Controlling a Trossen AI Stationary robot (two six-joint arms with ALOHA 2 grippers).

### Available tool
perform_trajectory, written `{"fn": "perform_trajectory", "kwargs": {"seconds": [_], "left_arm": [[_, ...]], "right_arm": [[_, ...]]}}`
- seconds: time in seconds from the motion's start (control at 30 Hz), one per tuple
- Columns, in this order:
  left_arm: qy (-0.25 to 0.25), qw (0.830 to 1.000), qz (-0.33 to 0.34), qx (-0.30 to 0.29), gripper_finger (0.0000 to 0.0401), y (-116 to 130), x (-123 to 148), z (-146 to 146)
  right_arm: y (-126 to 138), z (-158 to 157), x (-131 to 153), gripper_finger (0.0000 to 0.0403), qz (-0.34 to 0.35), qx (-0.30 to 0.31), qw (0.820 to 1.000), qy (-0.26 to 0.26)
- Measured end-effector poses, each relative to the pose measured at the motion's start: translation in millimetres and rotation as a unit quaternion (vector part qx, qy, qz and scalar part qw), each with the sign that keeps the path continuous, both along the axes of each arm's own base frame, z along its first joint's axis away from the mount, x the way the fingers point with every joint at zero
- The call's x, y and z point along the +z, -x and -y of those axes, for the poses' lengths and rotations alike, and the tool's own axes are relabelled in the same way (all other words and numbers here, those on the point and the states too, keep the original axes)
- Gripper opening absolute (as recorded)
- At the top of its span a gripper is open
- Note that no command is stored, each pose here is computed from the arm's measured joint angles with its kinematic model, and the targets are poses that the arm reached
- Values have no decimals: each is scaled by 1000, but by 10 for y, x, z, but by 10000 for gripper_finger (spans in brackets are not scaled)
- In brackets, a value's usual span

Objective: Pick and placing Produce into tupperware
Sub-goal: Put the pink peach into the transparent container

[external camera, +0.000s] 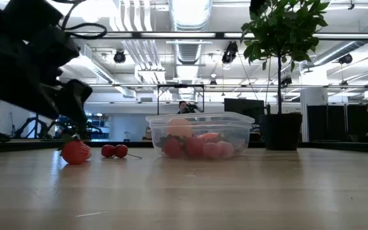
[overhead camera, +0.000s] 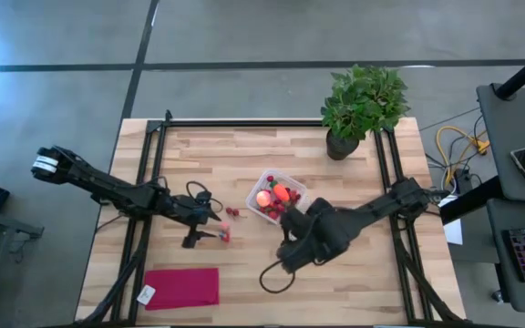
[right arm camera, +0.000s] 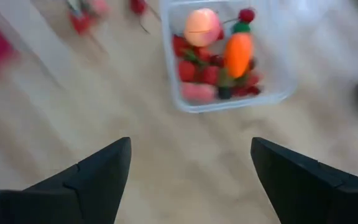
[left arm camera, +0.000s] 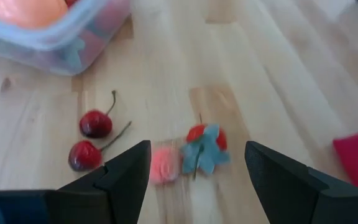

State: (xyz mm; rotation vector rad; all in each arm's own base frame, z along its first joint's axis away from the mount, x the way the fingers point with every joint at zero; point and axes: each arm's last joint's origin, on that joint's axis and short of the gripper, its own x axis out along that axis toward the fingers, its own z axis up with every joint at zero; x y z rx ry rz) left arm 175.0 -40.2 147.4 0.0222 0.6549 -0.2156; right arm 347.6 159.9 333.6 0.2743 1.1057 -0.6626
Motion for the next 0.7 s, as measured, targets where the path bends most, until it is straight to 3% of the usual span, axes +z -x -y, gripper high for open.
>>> {"fn": "perform_trajectory", "kwargs": {"seconds": [0.1,0.23,0.33,0.5,0.6,0.7], "left_arm": [[11,1000,11,8,247,-51,80,10],[11,999,31,15,247,-95,185,15],[11,999,38,16,247,-106,224,15],[11,999,38,17,247,-105,221,15],[11,999,35,17,247,-102,213,15],[11,999,35,17,247,-102,213,15]], "right_arm": [[-44,-13,204,322,93,-78,990,-69],[-295,-131,448,322,251,29,967,-7],[-519,-49,492,322,292,113,949,-31],[-950,278,69,322,326,197,916,-129],[-1057,494,-167,322,364,207,890,-179],[-886,728,-308,322,352,156,902,-198]]}}
